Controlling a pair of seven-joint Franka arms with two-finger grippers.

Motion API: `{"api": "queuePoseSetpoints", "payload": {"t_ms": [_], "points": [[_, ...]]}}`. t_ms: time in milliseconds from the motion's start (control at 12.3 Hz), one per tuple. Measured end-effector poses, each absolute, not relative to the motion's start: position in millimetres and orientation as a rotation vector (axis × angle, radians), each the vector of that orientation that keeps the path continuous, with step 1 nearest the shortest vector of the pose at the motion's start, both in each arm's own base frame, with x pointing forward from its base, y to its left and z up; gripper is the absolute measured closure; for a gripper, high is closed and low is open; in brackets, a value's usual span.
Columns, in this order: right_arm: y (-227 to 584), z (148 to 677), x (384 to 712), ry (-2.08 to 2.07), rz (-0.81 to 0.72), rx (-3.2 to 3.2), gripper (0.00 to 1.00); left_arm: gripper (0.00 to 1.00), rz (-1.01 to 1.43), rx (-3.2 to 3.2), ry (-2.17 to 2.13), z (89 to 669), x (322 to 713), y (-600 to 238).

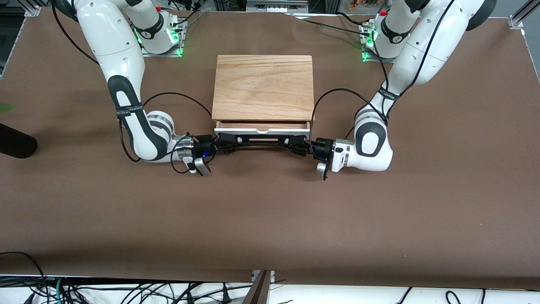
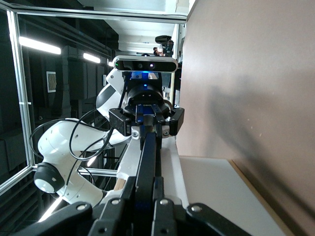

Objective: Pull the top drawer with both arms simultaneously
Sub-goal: 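Pull the handle outward with both grippers, sliding the drawer open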

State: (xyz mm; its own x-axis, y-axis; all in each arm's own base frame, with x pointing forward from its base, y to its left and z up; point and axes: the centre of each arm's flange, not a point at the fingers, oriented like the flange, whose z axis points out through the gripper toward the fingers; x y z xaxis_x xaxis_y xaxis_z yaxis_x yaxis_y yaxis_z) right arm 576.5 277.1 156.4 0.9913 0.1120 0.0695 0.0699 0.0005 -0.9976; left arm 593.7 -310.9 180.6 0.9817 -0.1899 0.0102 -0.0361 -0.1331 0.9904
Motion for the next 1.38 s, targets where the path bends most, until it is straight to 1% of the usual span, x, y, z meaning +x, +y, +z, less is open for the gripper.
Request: {"api": "queuePoseSetpoints", "payload": {"t_ms": [649, 1135, 1378], "points": [[271.9, 158.3, 629.8, -0.114, 0.011, -1.572, 0.82, 0.80, -0.111, 1.682, -0.098, 178.6, 645.5, -313.3], [269.5, 159.7, 656.3, -0.098, -0.003, -1.576, 0.82, 0.80, -0.083, 1.675, -0.065, 178.3, 669.1, -314.8], [269.2, 158.2, 661.8, -0.089, -0.001, -1.577, 0.82, 0.80, -0.074, 1.676, -0.053, 175.9, 673.0, -315.1]]}}
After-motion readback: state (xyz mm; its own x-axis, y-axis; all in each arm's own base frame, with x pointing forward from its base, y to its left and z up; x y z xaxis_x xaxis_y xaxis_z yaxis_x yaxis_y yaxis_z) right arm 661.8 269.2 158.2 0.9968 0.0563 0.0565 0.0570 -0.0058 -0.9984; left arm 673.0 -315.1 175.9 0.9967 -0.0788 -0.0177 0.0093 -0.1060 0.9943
